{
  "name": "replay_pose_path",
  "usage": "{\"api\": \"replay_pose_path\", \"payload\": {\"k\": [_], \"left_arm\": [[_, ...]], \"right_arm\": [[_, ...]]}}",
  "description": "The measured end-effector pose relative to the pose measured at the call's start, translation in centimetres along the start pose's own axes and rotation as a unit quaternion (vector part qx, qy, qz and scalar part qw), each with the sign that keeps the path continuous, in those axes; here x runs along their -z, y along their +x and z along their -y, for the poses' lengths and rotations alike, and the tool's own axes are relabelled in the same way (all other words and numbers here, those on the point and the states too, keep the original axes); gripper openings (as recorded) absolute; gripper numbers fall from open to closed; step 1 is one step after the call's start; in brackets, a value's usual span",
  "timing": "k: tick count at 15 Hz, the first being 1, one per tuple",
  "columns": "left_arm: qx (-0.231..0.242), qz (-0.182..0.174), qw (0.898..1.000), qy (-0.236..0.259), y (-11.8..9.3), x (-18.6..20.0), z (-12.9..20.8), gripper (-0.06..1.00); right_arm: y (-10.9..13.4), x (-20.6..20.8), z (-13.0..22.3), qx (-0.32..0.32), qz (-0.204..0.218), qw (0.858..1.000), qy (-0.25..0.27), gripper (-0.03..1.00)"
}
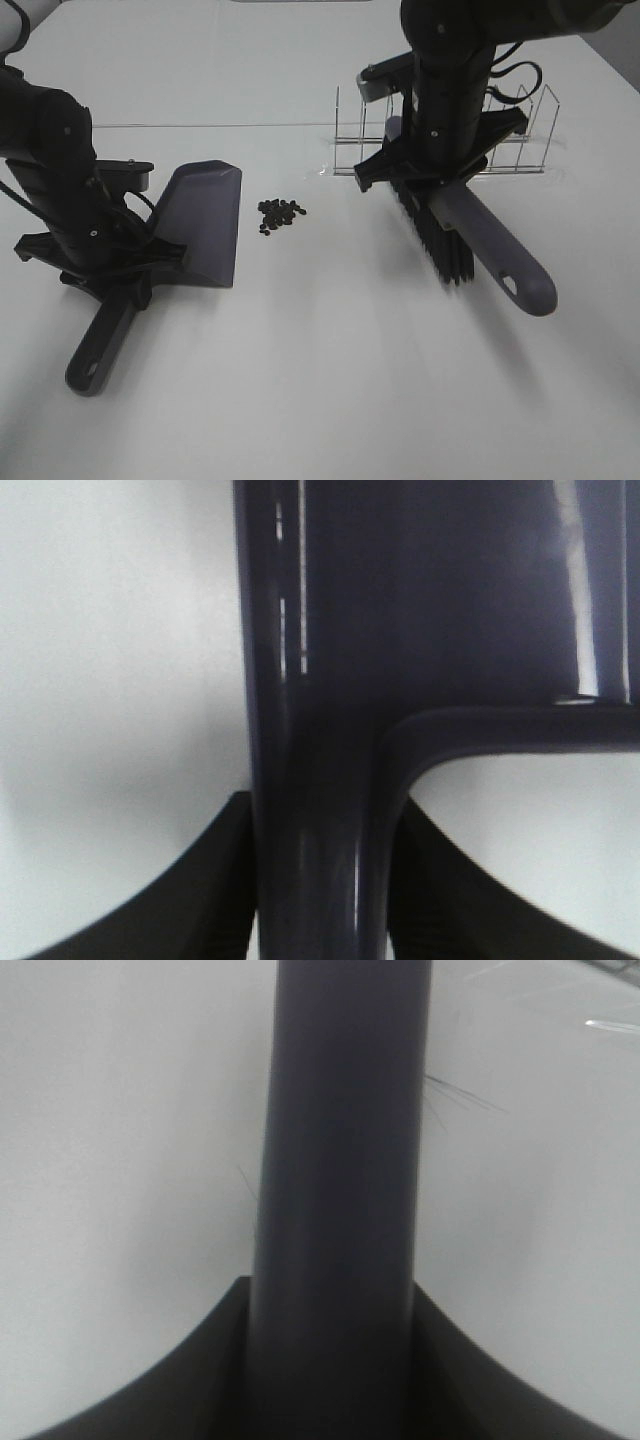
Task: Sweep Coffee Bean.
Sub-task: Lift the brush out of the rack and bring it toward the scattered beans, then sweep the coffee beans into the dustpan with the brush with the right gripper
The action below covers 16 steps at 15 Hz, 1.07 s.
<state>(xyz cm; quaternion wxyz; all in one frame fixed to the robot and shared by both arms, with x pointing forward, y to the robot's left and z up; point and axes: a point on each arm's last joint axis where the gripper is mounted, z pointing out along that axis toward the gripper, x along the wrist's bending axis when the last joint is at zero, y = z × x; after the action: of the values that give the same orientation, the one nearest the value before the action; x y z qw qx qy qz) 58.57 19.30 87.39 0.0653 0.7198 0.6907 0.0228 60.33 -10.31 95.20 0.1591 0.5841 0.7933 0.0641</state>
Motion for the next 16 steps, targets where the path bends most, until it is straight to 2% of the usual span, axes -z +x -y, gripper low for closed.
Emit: {"api": "replay_pose_path", "payload": {"k": [2,5,10,12,16], "left_arm": [[-0.001,0.0,1.0,0.001,0.0,-0.1,0.0,0.36],[-0.004,0.0,1.0,0.0,0.0,-0.1,-0.1,0.36],[-0.004,0.001,1.0,0.0,0.0,-0.1,-0.1,0.36],[-0.004,0.001,1.0,0.0,0.0,-0.1,-0.1,0.36],[-0.004,0.001,1.0,0.001,0.0,-0.1,-0.1,0.36]], "right_arm": [[0.5,-2.3,0.3,0.008,0.006,1.0,0.023,0.35],[1.6,-3.0,-1.0,0.028,-0.002,1.0,0.01,0.35],[7.5,-3.7,-3.4,0.116,-0.007,0.993,0.03,0.35],[10.0,-3.7,-4.5,0.133,-0.041,0.99,0.029,0.35],[13.5,-3.0,-6.0,0.116,-0.165,0.979,0.019,0.35]]}}
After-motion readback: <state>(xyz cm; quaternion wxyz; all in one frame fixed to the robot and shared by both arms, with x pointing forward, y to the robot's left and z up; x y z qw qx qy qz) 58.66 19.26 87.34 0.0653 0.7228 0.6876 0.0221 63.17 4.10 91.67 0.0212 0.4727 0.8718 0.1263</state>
